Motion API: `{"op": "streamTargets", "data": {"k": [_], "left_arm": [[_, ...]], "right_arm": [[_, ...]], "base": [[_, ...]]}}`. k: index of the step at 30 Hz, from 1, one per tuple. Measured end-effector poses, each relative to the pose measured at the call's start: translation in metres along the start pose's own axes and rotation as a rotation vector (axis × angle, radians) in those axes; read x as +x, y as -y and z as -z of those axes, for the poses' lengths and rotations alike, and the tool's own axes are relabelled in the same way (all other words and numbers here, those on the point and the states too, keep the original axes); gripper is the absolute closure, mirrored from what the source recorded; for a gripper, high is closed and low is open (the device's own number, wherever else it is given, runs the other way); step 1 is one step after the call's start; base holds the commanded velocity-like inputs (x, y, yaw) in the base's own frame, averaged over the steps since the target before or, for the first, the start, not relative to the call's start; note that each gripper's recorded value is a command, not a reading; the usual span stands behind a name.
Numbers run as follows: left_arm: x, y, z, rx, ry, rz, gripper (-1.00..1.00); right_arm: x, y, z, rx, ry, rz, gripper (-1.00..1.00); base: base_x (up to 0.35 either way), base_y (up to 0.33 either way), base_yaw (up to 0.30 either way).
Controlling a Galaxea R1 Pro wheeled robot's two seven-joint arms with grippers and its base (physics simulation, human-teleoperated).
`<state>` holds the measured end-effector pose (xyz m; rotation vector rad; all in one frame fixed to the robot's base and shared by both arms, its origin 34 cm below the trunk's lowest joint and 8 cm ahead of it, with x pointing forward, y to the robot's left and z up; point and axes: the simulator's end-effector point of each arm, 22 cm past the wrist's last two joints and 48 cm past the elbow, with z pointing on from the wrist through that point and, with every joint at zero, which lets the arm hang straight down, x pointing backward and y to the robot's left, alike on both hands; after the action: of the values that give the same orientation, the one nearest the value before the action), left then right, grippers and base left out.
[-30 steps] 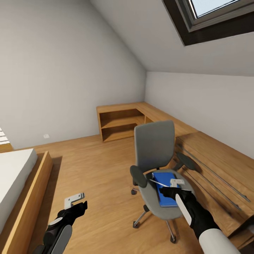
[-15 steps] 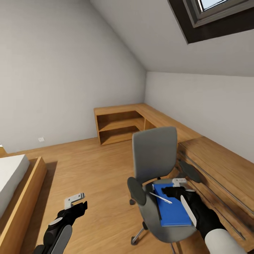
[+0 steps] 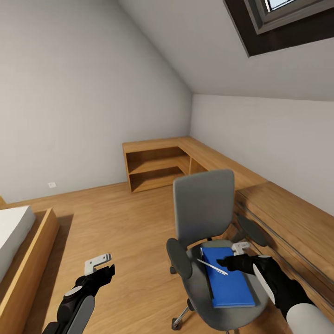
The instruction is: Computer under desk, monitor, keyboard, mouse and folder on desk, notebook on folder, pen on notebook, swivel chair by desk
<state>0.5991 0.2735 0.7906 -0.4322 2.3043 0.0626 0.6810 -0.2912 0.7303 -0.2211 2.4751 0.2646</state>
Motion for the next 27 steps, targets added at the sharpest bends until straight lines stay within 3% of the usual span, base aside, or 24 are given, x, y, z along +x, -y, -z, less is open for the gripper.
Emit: {"op": "streamTargets", "data": {"k": [4, 8, 18, 27], "left_arm": [[0.0, 0.0, 0.0, 0.0, 0.0, -0.001, -1.0], [0.0, 0.001, 0.0, 0.001, -0.001, 0.0, -1.0], [-0.007, 0.004, 0.003, 0.009, 0.015, 0.007, -1.0], [0.0, 0.004, -0.005, 0.012, 0.021, 0.009, -1.0]], "right_arm": [[0.006, -0.002, 0.0, -0.003, -0.027, 0.063, -1.0], [0.008, -0.002, -0.001, 0.001, -0.036, 0.081, -1.0], [0.011, -0.004, -0.003, 0.003, -0.045, 0.081, -1.0], [0.018, -0.009, -0.017, 0.006, -0.045, 0.078, -1.0]], "base": [[0.272, 0.0, 0.0], [0.283, 0.0, 0.0], [0.077, 0.0, 0.0], [0.0, 0.0, 0.0]]}}
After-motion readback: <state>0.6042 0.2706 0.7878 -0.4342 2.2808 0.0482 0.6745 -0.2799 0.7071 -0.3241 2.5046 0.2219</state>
